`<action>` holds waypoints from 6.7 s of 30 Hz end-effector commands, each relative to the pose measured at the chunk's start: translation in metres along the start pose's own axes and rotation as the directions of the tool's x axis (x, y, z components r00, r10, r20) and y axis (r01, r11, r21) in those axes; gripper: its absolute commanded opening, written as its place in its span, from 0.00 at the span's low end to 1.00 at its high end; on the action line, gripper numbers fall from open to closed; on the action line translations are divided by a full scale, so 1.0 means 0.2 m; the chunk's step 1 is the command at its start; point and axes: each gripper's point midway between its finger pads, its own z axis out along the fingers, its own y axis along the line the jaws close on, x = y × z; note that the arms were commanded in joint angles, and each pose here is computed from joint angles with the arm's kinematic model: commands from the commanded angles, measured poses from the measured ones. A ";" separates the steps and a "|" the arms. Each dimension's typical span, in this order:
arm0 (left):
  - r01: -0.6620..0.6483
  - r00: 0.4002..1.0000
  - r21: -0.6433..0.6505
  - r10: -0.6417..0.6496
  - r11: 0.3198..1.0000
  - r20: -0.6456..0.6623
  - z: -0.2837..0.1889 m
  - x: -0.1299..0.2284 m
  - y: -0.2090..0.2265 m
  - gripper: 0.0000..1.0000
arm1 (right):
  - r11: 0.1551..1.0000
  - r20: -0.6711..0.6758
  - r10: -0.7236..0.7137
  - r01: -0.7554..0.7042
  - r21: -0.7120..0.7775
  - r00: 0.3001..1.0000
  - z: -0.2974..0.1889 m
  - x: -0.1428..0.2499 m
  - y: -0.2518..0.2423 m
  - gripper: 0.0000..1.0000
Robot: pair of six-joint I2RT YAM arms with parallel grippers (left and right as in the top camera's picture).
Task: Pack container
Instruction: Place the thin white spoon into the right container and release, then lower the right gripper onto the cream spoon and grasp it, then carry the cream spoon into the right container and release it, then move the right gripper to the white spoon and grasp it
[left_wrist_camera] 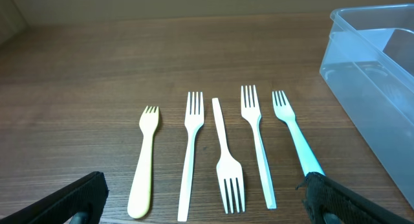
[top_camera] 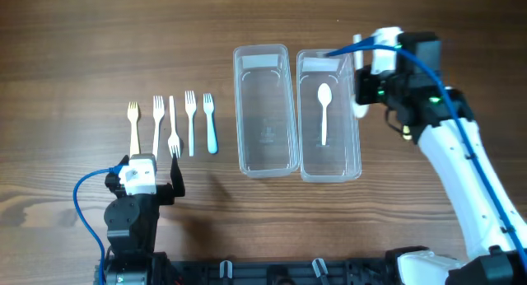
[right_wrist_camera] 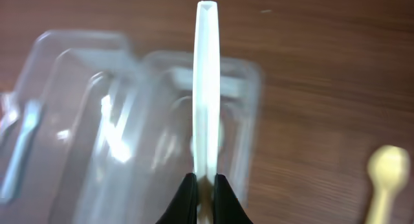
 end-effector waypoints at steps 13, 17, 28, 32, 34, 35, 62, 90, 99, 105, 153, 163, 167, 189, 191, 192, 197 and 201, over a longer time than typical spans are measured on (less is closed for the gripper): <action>-0.017 1.000 0.021 0.017 1.000 -0.006 0.01 0.02 -0.02 1.00 | 0.998 -0.259 -0.040 0.025 -0.061 0.965 0.43 0.32 0.12 0.06; -0.017 1.000 0.021 0.017 1.000 -0.006 0.01 0.02 -0.02 1.00 | 0.998 -0.246 -0.046 0.031 -0.063 0.968 0.42 0.30 0.13 0.54; -0.017 1.000 0.021 0.017 1.000 -0.006 0.01 0.02 -0.02 1.00 | 0.994 -0.023 0.025 -0.022 0.104 0.999 0.03 0.02 -0.13 1.00; -0.017 1.000 0.021 0.017 1.000 -0.006 0.01 0.02 -0.02 1.00 | 0.974 0.026 0.112 -0.115 0.197 0.993 -0.10 0.01 -0.38 1.00; -0.017 1.000 0.021 0.017 1.000 -0.006 0.01 0.02 -0.02 1.00 | 0.956 0.009 0.160 -0.157 0.246 0.987 -0.12 0.06 -0.49 0.90; -0.017 1.000 0.021 0.017 1.000 -0.006 0.01 0.02 -0.02 1.00 | 0.944 -0.006 0.184 -0.175 0.278 0.983 -0.13 0.09 -0.55 0.79; -0.017 1.000 0.021 0.017 1.000 -0.006 0.01 0.02 -0.02 1.00 | 0.850 -0.270 0.337 -0.169 0.499 0.902 0.42 0.60 -1.04 0.60; -0.017 1.000 0.021 0.017 1.000 -0.006 0.01 0.02 -0.02 1.00 | 0.878 -0.318 0.401 -0.262 0.399 0.859 0.59 0.74 -1.01 0.05; -0.017 1.000 0.021 0.017 1.000 -0.006 0.01 0.02 -0.02 1.00 | 0.880 -0.238 0.377 -0.267 0.393 0.895 0.48 0.58 -1.00 0.04; -0.017 1.000 0.021 0.017 1.000 -0.006 0.01 0.02 -0.02 1.00 | 0.908 -0.076 0.305 -0.267 0.322 0.949 0.25 0.26 -0.89 0.04; -0.017 1.000 0.021 0.017 1.000 -0.006 0.01 0.02 -0.02 1.00 | 1.000 -0.181 -0.019 0.014 -0.028 0.983 0.34 0.22 0.20 0.45; -0.017 1.000 0.021 0.017 1.000 -0.006 0.01 0.02 -0.02 1.00 | 0.948 -0.014 0.063 -0.055 0.312 0.998 0.07 0.03 -0.26 0.49; -0.017 1.000 0.021 0.017 1.000 -0.006 0.01 0.02 -0.02 1.00 | 0.930 -0.032 0.095 -0.077 0.359 0.995 0.07 0.06 -0.40 0.50; -0.017 1.000 0.021 0.017 1.000 -0.006 0.01 0.02 -0.02 1.00 | 0.864 -0.150 0.220 -0.121 0.489 0.964 0.36 0.34 -0.97 0.50; -0.017 1.000 0.021 0.017 1.000 -0.006 0.01 0.02 -0.02 1.00 | 0.856 -0.166 0.248 -0.136 0.499 0.954 0.35 0.38 -1.01 0.51; -0.017 1.000 0.021 0.017 1.000 -0.006 0.01 0.02 -0.02 1.00 | 0.856 -0.167 0.255 -0.142 0.498 0.952 0.34 0.39 -1.02 0.51; -0.017 1.000 0.021 0.017 1.000 -0.006 0.01 0.02 -0.02 1.00 | 0.853 -0.172 0.312 -0.196 0.485 0.934 0.33 0.44 -1.04 0.50; -0.017 1.000 0.021 0.017 1.000 -0.006 0.01 0.02 -0.02 1.00 | 0.841 -0.175 0.337 -0.212 0.498 0.925 0.31 0.47 -1.08 0.47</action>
